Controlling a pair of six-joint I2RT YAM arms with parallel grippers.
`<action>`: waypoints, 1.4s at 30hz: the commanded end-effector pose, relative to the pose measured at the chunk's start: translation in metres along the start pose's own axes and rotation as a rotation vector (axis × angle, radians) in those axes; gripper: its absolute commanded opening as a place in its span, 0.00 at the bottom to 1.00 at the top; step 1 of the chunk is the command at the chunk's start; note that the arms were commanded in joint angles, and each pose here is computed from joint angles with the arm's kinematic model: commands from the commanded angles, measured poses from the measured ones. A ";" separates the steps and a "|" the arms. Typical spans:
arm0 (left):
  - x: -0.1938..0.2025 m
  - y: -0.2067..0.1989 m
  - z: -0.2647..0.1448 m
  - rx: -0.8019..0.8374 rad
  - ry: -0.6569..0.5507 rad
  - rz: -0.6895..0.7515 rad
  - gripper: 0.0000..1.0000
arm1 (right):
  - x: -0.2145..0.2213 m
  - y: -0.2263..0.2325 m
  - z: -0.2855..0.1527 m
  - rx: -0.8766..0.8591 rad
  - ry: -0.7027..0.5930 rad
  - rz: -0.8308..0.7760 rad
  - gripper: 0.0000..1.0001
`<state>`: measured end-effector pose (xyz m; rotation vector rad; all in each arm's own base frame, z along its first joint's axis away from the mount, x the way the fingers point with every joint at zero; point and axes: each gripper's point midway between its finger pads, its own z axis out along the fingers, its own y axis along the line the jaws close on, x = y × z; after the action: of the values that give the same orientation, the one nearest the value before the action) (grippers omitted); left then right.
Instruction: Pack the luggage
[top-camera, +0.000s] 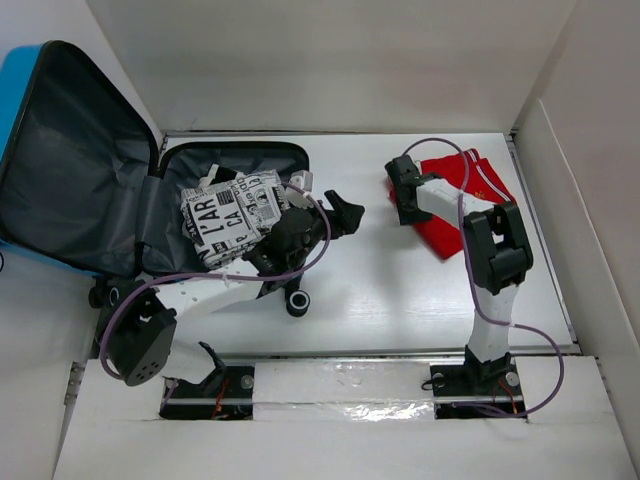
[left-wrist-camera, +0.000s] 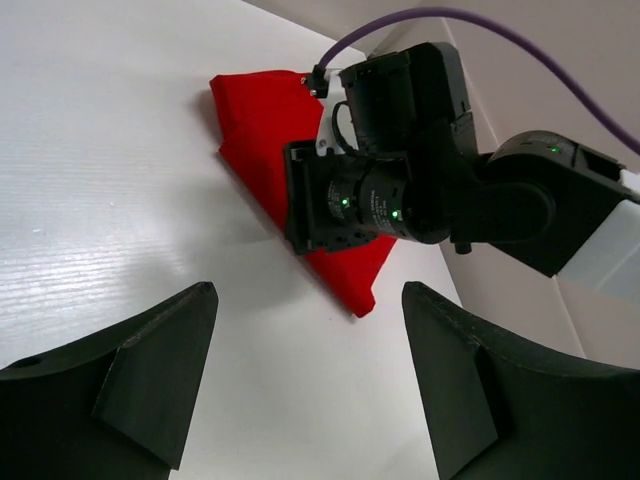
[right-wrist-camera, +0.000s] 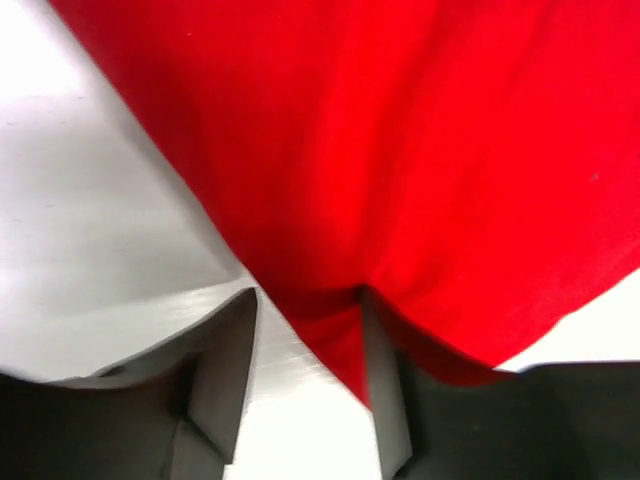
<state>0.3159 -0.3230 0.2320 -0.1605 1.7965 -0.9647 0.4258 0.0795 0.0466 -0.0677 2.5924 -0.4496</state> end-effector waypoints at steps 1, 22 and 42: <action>-0.003 -0.003 0.000 0.032 -0.016 -0.008 0.71 | -0.001 -0.010 -0.003 0.049 0.030 -0.056 0.44; 0.012 0.032 0.007 -0.098 0.024 -0.017 0.66 | 0.003 0.090 -0.130 -0.431 -0.265 0.050 0.65; 0.128 0.059 0.086 -0.288 0.303 0.065 0.94 | 0.017 -0.054 -0.175 -0.510 -0.683 0.448 0.52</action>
<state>0.3391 -0.3829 0.0763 -0.1385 2.2051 -0.6936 0.3101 0.0666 0.1719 0.2073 2.0098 0.2489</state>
